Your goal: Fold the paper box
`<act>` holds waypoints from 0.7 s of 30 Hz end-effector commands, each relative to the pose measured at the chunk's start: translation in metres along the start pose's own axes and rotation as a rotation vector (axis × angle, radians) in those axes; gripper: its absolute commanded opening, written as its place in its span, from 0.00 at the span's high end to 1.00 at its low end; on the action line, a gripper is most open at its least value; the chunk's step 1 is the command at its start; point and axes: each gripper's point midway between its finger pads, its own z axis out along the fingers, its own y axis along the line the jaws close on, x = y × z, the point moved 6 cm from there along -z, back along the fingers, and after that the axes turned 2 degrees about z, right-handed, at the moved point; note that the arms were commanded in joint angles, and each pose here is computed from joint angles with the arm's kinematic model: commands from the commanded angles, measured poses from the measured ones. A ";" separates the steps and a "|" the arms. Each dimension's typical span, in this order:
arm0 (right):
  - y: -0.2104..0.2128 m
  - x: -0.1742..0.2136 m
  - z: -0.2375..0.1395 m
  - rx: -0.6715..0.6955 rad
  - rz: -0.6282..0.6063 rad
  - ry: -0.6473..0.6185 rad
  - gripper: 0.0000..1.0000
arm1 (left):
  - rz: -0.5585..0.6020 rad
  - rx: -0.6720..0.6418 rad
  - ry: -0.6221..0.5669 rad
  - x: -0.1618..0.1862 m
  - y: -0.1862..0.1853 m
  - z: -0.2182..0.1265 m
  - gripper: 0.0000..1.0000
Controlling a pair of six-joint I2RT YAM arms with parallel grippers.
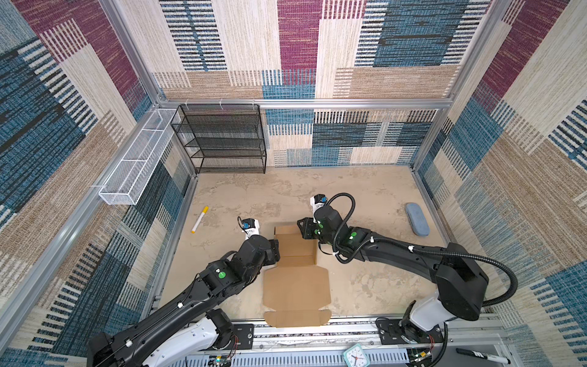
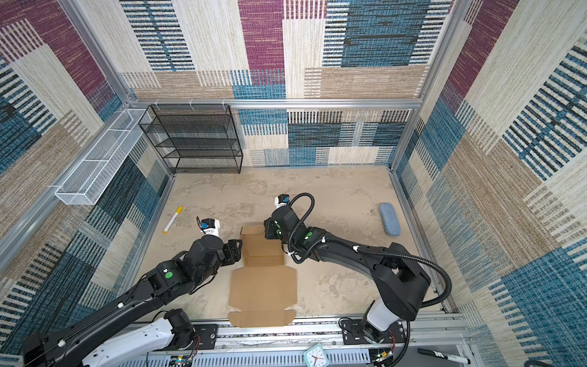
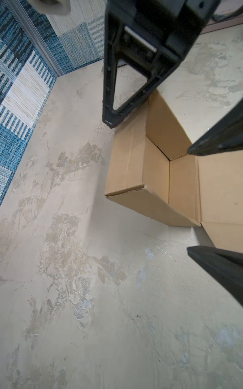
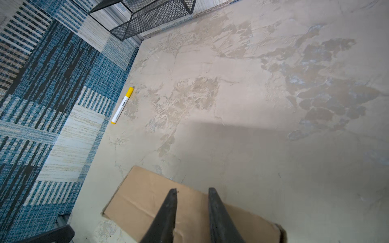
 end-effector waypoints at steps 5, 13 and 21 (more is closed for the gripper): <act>-0.017 -0.013 0.028 0.059 -0.044 0.073 0.70 | -0.041 0.015 0.076 -0.012 -0.007 0.005 0.30; -0.008 -0.083 0.031 0.059 -0.099 0.000 0.58 | -0.049 -0.013 0.106 -0.030 0.007 0.011 0.30; -0.016 -0.085 -0.016 0.045 -0.138 -0.037 0.48 | -0.086 -0.030 0.191 -0.013 0.030 0.014 0.33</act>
